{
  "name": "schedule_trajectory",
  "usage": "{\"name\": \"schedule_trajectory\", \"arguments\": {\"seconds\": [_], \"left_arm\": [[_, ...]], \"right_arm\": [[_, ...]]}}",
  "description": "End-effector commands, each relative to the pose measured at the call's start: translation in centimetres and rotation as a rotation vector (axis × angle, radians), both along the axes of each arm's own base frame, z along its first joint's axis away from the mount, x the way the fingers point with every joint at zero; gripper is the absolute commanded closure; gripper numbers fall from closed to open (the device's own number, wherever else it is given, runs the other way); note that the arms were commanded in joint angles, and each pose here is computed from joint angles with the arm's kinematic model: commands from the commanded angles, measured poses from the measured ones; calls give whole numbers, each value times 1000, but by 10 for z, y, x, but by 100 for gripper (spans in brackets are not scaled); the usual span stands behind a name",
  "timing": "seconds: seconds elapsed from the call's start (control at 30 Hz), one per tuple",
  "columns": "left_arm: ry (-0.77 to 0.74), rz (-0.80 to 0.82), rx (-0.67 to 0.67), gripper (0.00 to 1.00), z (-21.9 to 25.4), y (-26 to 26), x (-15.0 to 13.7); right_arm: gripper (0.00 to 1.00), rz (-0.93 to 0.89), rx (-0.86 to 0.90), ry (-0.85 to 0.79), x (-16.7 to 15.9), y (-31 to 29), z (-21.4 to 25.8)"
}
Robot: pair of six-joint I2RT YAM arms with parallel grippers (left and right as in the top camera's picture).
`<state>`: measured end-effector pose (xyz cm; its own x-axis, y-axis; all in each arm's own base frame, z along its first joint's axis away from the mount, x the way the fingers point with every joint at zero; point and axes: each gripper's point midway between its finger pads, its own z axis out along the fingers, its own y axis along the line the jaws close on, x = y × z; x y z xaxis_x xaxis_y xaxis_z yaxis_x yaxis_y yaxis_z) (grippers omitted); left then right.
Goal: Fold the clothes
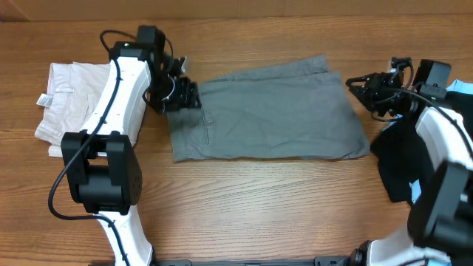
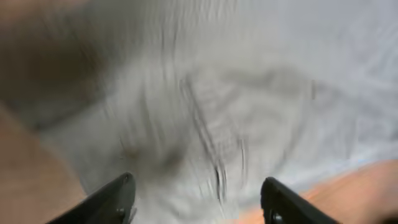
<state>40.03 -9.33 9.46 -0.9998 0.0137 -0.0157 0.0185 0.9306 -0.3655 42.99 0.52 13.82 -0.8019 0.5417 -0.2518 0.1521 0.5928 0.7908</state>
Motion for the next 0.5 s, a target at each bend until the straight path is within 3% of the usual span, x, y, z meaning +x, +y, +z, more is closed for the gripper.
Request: {"name": "schedule_trajectory", "arguments": {"seconds": [0.0,0.17,0.27,0.37,0.47], "left_arm": [[103,123,86,38,4,24,-19],[250,256,224,21,-4,65,-48],[258,324,232,13,-9,82,-47],[220,356,163,4,-19,85,-36],[198,330,49,2,-36,70,-32]], "right_arm": [[66,57,-158,-11,-16,17,13],[55,143,-237,197,-61,53,-14],[53,203,-327,279,-78,67,-39],[63,239,-427,294,-81,78,-66],[75,234,-509,318,-75,79,-95]]}}
